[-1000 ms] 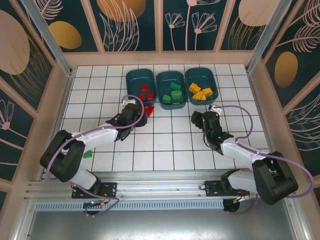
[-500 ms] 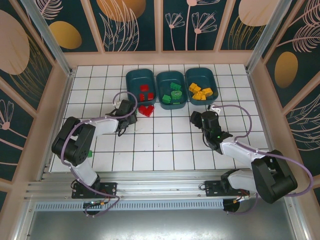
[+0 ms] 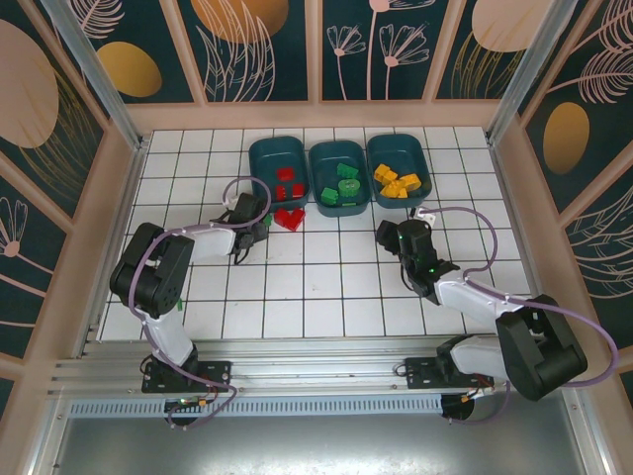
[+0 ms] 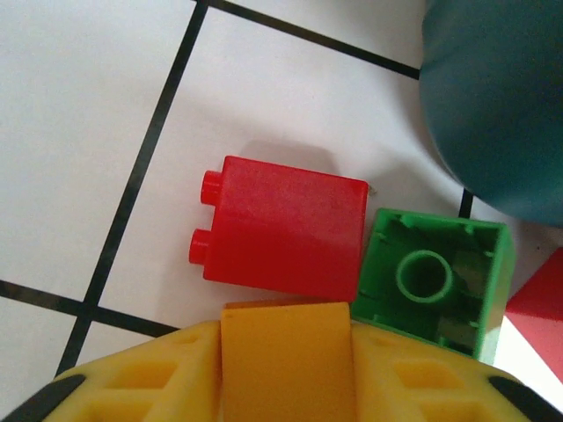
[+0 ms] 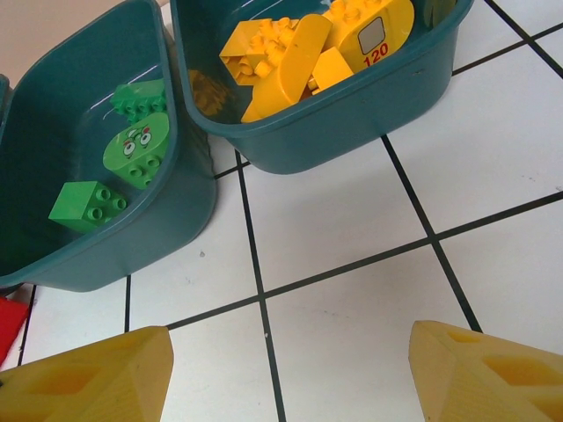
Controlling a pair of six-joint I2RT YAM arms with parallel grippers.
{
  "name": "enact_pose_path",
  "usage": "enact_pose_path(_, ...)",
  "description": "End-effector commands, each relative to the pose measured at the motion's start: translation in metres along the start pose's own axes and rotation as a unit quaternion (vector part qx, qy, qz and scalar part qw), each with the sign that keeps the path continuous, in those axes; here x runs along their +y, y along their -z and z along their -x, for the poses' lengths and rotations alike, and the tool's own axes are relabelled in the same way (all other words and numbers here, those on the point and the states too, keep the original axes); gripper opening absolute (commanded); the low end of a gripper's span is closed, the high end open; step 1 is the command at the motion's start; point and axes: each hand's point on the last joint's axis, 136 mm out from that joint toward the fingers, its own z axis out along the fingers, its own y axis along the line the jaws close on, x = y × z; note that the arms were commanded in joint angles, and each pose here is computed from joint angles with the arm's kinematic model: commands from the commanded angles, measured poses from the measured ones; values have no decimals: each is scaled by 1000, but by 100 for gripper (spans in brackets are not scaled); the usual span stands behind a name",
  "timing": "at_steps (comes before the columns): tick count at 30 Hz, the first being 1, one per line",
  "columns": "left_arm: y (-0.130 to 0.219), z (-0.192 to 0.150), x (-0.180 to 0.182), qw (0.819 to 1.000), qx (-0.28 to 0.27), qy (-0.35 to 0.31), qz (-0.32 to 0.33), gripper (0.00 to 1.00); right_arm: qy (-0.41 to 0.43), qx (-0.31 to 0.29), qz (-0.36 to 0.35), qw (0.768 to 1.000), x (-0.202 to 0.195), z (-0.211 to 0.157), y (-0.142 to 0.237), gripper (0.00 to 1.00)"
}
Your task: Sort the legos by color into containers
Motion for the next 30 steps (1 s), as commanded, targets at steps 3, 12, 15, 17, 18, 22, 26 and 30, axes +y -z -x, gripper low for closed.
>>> enact_pose_path(3, -3, -11, 15, 1000, 19, -11, 17, 26, 0, -21, 6, 1000, 10, 15, 2, 72)
enact_pose_path(12, 64, -5, -33, 997, 5, -32, -67, 16, -37, -70, -45, 996, -24, 42, 20, 72)
enact_pose_path(15, 87, -2, -95, 989, 3, -74, -130, 16, -77, -68, -69, 992, -45, 42, 18, 72)
enact_pose_path(17, 96, -4, -146, 976, 10, -97, -194, 14, -87, -75, -86, 990, -55, 45, 20, 73)
enact_pose_path(18, 98, -8, -173, 967, 16, -109, -229, 14, -91, -84, -97, 988, -60, 48, 22, 73)
enact_pose_path(22, 106, -19, -268, 933, 15, -155, -326, 14, -107, -113, -117, 981, -76, 51, 31, 74)
enact_pose_path(26, 104, -24, -346, 897, 30, -179, -404, 15, -114, -118, -125, 978, -85, 52, 33, 74)
enact_pose_path(30, 95, -15, -394, 877, 22, -176, -447, 18, -121, -125, -125, 977, -90, 55, 38, 74)
